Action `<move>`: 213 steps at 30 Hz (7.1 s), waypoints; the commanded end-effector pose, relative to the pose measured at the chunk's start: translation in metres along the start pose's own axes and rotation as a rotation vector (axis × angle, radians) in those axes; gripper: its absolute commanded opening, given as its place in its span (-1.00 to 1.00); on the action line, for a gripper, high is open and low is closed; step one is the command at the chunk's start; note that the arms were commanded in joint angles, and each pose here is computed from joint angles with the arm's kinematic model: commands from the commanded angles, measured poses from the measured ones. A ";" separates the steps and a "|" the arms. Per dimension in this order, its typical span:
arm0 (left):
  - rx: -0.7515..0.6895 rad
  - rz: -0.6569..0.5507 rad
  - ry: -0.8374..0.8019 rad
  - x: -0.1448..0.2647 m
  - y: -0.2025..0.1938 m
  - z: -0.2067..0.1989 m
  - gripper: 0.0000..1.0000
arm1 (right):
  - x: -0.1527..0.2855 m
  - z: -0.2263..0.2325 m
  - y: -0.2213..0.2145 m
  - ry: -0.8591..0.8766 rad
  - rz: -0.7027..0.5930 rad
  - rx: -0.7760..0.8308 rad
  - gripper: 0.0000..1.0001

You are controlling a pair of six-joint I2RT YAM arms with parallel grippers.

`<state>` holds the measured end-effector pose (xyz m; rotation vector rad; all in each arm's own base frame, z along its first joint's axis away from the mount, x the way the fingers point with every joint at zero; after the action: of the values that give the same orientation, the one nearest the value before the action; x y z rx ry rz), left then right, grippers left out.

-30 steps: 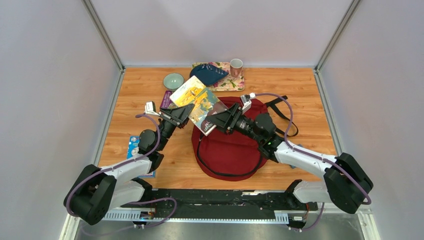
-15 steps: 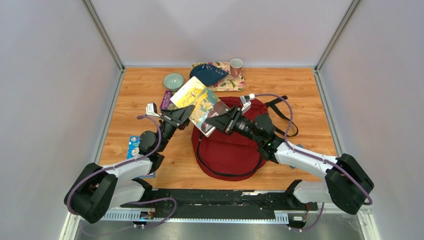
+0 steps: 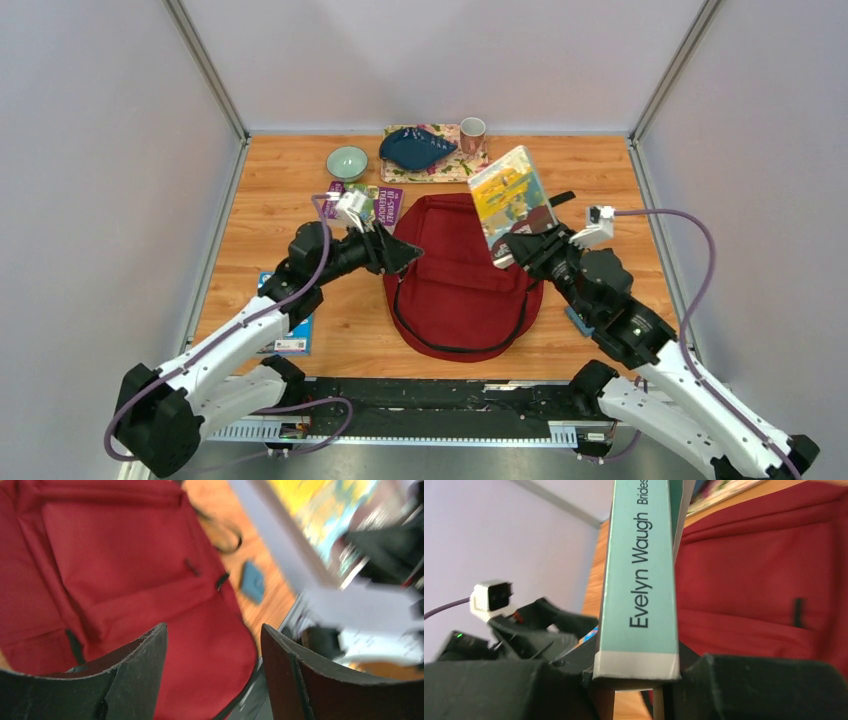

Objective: Pack the student bag
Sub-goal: Pick up the book from the center of the board, then place the book in the student bag.

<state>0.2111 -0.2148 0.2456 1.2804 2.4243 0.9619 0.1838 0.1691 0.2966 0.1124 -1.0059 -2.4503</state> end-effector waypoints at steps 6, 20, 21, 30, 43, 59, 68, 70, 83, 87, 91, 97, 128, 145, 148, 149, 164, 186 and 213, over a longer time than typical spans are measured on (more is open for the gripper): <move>-0.527 0.612 0.024 -0.017 -0.086 -0.006 0.49 | 0.065 -0.031 0.062 -0.294 -0.222 0.143 -1.00; -0.713 0.957 -0.219 -0.035 -0.166 -0.040 0.50 | 0.084 -0.046 0.057 -0.336 -0.209 0.116 -1.00; -0.716 0.966 -0.223 -0.037 -0.169 -0.039 0.50 | 0.084 -0.046 0.057 -0.337 -0.208 0.117 -1.00; -0.709 1.008 -0.179 -0.047 -0.189 -0.019 0.49 | 0.084 -0.047 0.054 -0.332 -0.196 0.109 -1.00; -0.690 1.014 -0.145 -0.057 -0.196 -0.013 0.15 | 0.087 -0.050 0.052 -0.326 -0.200 0.098 -1.00; -0.689 1.025 -0.122 -0.054 -0.199 -0.007 -0.65 | 0.085 -0.053 0.048 -0.345 -0.190 0.099 -1.00; -0.689 0.929 -0.068 -0.069 -0.190 -0.011 -1.00 | 0.087 -0.054 0.053 -0.366 -0.204 0.113 -0.99; -0.697 0.886 -0.044 -0.077 -0.184 -0.013 -1.00 | 0.089 -0.057 0.054 -0.394 -0.203 0.143 -0.99; -0.600 0.622 -0.027 -0.181 -0.115 -0.061 -1.00 | 0.106 -0.055 0.075 -0.535 -0.163 0.236 -1.00; -0.563 0.564 0.057 -0.173 -0.094 -0.045 -1.00 | 0.123 -0.052 0.081 -0.517 -0.174 0.193 -1.00; -0.569 0.443 0.094 -0.160 -0.058 -0.048 -1.00 | 0.135 -0.049 0.072 -0.462 -0.111 0.129 -1.00; -0.575 0.347 0.092 -0.162 -0.019 -0.067 -1.00 | 0.146 -0.046 0.039 -0.393 0.054 -0.038 -1.00; -0.589 0.290 -0.040 -0.173 0.010 -0.114 -1.00 | 0.010 -0.064 -0.066 -0.026 0.114 -0.632 -1.00; -0.602 0.280 -0.038 -0.174 0.013 -0.115 -1.00 | 0.003 -0.047 -0.033 0.170 0.049 -0.758 -1.00; -0.599 0.275 -0.054 -0.175 0.013 -0.117 -1.00 | 0.005 -0.054 -0.033 0.145 0.022 -0.761 -1.00; -0.594 0.273 -0.061 -0.175 0.013 -0.120 -1.00 | 0.003 -0.060 -0.037 0.125 0.018 -0.764 -1.00; -0.565 0.293 -0.092 -0.174 0.011 -0.125 -1.00 | -0.065 -0.054 -0.035 0.233 -0.011 -0.646 -1.00; -0.554 0.311 -0.144 -0.154 0.006 -0.130 -1.00 | -0.117 -0.150 -0.102 -0.213 0.048 -0.627 0.01; -0.514 0.312 -0.157 -0.149 0.001 -0.127 -1.00 | -0.098 -0.148 -0.106 -0.327 0.160 -0.644 -1.00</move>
<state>0.2463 -0.3950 0.2854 1.5754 1.7133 1.5082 0.2362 0.1754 0.0811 -0.7342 -0.3689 -2.4577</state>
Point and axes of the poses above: each gripper's point midway between its finger pads, its own x axis back along the fingers, its own z axis along the line the jaws close on, y = z × x, the point moved 5 cm from there along x, back along the fingers, and after that the axes turned 5 degrees about x, right-handed, at the moved point
